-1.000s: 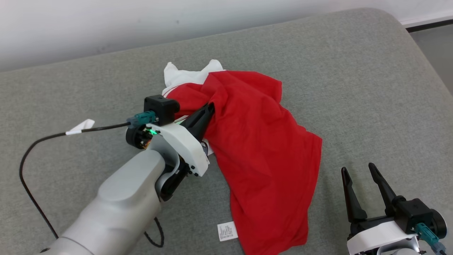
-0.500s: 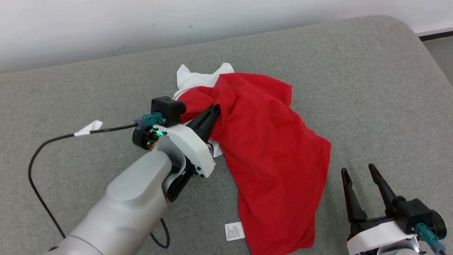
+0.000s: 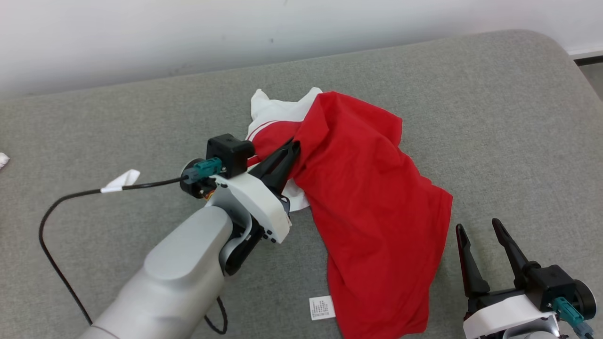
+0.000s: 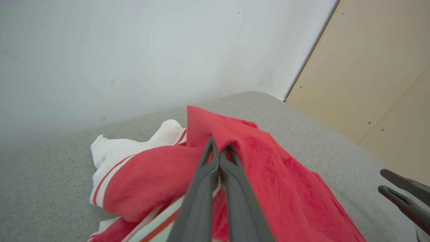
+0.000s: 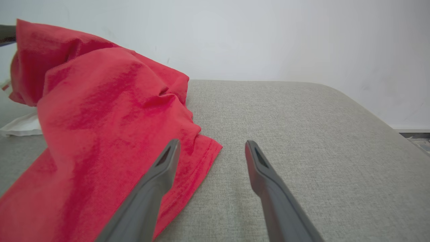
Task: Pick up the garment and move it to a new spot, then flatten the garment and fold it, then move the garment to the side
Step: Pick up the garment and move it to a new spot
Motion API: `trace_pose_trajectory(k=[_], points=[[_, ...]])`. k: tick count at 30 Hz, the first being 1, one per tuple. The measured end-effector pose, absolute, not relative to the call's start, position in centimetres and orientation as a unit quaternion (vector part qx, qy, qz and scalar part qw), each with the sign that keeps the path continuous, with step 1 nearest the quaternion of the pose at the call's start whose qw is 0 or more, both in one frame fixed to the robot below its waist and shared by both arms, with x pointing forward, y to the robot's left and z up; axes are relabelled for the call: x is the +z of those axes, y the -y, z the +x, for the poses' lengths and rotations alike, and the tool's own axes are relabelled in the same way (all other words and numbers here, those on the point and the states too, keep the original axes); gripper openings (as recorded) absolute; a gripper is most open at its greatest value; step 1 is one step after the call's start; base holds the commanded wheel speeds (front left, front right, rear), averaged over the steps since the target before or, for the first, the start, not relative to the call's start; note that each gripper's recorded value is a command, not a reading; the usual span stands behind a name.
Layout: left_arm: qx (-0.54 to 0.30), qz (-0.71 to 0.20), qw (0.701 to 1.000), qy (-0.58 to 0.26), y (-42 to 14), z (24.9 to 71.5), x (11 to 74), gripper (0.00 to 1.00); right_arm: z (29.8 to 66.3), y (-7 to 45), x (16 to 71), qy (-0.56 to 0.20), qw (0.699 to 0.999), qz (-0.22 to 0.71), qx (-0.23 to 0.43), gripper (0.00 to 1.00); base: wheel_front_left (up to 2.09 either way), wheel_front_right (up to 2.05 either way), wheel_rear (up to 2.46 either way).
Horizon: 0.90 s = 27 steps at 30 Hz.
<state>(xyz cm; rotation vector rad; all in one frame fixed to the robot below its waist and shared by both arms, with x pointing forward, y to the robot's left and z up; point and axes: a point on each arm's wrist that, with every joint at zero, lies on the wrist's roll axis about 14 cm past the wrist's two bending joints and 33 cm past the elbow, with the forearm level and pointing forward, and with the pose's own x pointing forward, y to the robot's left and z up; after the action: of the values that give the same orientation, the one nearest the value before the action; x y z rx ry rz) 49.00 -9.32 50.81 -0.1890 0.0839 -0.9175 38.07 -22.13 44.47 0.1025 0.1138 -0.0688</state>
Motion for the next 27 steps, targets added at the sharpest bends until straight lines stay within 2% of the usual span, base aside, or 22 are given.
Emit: trace_pose_trajectory(k=[8,20,21,22,23,24,27], points=[[-0.461,-0.027,0.887,0.02,8.8,47.6,52.5,0.0,38.2,21.5,44.6,-0.054,0.997,0.051,-0.026,1.0,0.0,0.0,0.0],[-0.466,-0.008,0.884,0.027,7.8,44.7,51.8,0.0,38.5,20.4,44.7,-0.052,0.997,0.05,-0.006,1.0,0.0,0.0,0.0],[-0.465,-0.009,0.885,0.026,7.7,44.5,51.8,0.04,38.5,20.3,44.8,-0.052,0.997,0.05,-0.004,1.0,0.0,0.0,0.0],[-0.463,-0.013,0.886,0.027,7.7,44.5,51.9,0.35,38.5,20.3,44.8,-0.051,0.997,0.05,-0.003,1.0,0.0,0.0,0.0],[-0.461,-0.015,0.887,0.028,7.7,44.4,52.0,0.72,38.5,20.2,44.8,-0.051,0.997,0.049,-0.002,1.0,0.0,0.0,0.0],[-0.46,-0.015,0.887,0.031,7.6,44.3,52.2,1.0,38.5,20.2,44.9,-0.05,0.998,0.049,-0.002,1.0,0.0,0.0,0.0],[-0.446,-0.024,0.894,0.029,7.0,44.1,52.1,1.0,38.2,20.2,45.0,-0.05,0.998,0.048,-0.001,1.0,0.0,0.0,0.0]])
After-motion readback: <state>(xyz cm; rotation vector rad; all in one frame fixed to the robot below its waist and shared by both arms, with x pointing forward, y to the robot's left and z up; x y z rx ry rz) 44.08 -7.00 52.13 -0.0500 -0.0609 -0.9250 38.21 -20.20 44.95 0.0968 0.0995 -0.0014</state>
